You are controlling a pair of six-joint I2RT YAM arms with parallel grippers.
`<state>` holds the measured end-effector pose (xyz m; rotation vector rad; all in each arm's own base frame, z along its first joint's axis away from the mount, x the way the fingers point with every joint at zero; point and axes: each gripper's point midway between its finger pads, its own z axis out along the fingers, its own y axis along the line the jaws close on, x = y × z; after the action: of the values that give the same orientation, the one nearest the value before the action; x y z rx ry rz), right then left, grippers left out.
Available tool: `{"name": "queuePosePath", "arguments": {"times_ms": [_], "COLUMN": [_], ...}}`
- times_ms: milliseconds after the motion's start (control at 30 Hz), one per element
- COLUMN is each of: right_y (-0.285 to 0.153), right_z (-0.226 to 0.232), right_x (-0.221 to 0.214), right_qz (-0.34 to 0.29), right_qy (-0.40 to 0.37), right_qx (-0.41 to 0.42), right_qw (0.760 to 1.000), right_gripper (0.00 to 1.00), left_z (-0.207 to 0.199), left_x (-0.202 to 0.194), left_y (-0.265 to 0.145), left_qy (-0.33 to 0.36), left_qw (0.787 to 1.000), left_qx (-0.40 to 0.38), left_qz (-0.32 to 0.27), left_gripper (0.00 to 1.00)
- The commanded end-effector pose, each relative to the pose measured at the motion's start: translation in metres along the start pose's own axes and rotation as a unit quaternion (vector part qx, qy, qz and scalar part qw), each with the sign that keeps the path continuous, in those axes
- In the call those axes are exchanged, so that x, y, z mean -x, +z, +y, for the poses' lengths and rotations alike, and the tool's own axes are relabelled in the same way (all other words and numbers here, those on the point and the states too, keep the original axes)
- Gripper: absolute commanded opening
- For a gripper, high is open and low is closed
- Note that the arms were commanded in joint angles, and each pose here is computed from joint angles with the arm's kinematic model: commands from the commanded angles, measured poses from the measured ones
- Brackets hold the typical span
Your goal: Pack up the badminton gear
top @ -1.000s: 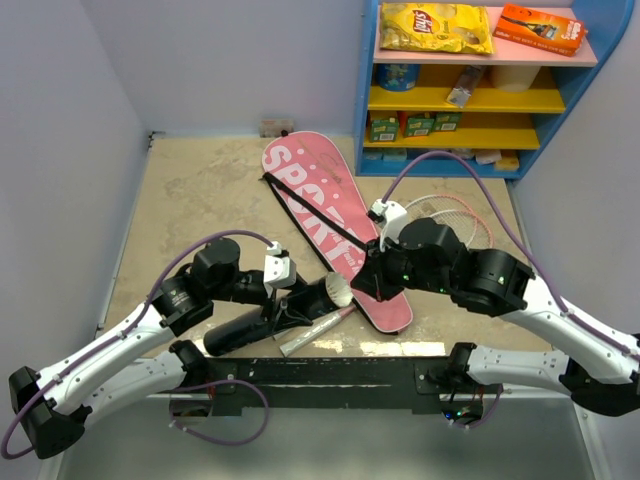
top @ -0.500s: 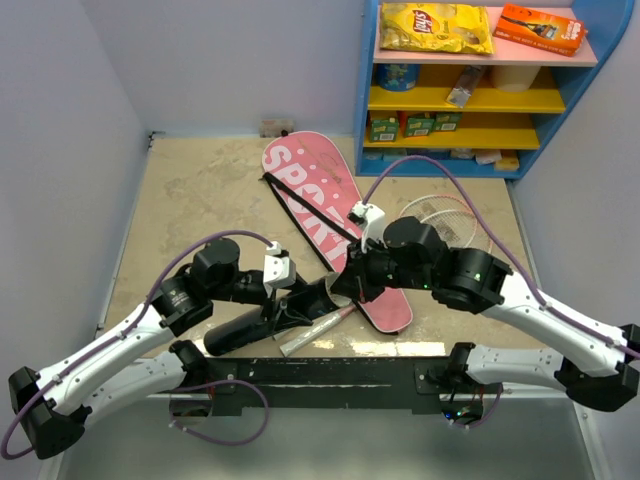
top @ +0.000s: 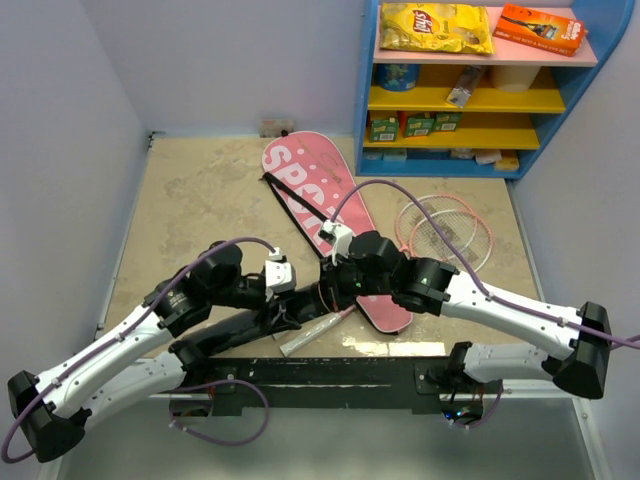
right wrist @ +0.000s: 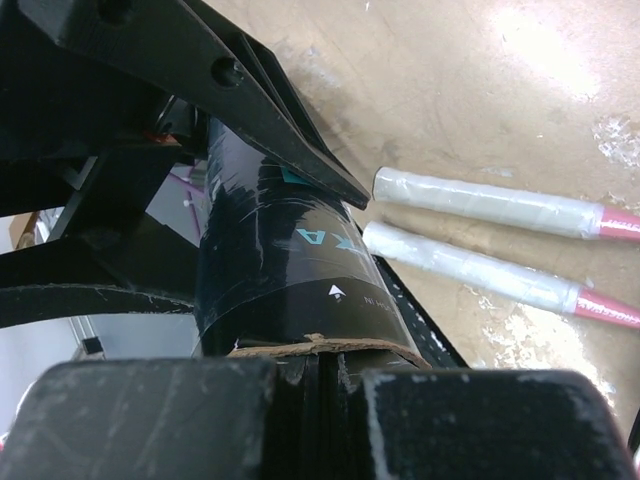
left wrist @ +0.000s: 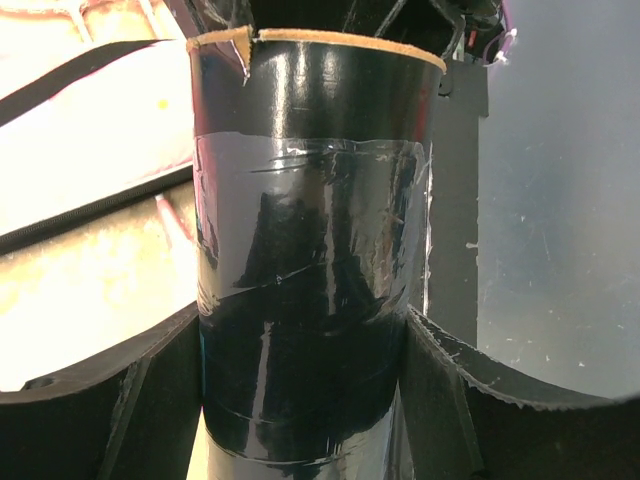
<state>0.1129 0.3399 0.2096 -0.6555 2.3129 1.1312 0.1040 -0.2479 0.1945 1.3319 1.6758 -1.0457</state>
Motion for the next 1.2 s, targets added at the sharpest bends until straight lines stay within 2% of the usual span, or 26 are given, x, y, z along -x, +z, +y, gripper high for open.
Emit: {"name": "queuePosePath", "arguments": {"times_ms": [0,100,300,567,700,833,867,933,967,1033,1133,1167], "right_y": [0.012,0.003,-0.028,-0.097,-0.128,-0.148,-0.158,-0.161,-0.169,-0.171,-0.183,-0.179], "right_z": [0.029,0.029,0.034,0.038,0.017,-0.011,-0.021,-0.039,-0.055,-0.078,-0.147,-0.164], "right_x": [0.003,0.007,0.027,0.065,0.081,0.090,0.100,0.104,0.113,0.124,0.138,0.134], "right_qz": [0.001,-0.003,-0.044,-0.127,-0.168,-0.185,-0.207,-0.207,-0.223,-0.225,-0.238,-0.229], "right_qy": [-0.015,-0.020,-0.027,-0.029,-0.024,-0.018,-0.015,-0.014,-0.002,0.004,0.052,0.063], "right_qx": [0.043,0.033,0.017,-0.031,-0.107,-0.198,-0.231,-0.280,-0.315,-0.344,-0.414,-0.424], "right_qw": [0.999,0.999,0.999,0.991,0.980,0.962,0.950,0.937,0.922,0.912,0.877,0.874], "right_gripper": [0.01,0.08,0.35,0.44,0.50,0.54,0.55,0.57,0.57,0.57,0.56,0.56], "left_z": [-0.017,-0.017,-0.017,-0.016,-0.016,-0.015,-0.015,-0.014,-0.013,-0.012,-0.010,-0.009], "left_x": [0.072,0.071,0.070,0.068,0.068,0.067,0.067,0.067,0.068,0.067,0.068,0.069], "left_y": [-0.004,-0.004,-0.003,-0.002,-0.001,0.000,-0.001,0.000,-0.001,0.000,-0.001,-0.002], "left_qy": [0.066,0.066,0.063,0.060,0.059,0.057,0.057,0.055,0.055,0.053,0.051,0.051], "left_qw": [0.990,0.990,0.991,0.991,0.991,0.992,0.992,0.992,0.992,0.992,0.992,0.992], "left_qx": [-0.040,-0.040,-0.041,-0.041,-0.041,-0.039,-0.039,-0.037,-0.034,-0.031,-0.022,-0.020], "left_qz": [-0.117,-0.118,-0.115,-0.112,-0.111,-0.109,-0.110,-0.109,-0.110,-0.109,-0.110,-0.111], "left_gripper": [0.22,0.22,0.22,0.22,0.23,0.23,0.22,0.22,0.23,0.23,0.23,0.23]}}
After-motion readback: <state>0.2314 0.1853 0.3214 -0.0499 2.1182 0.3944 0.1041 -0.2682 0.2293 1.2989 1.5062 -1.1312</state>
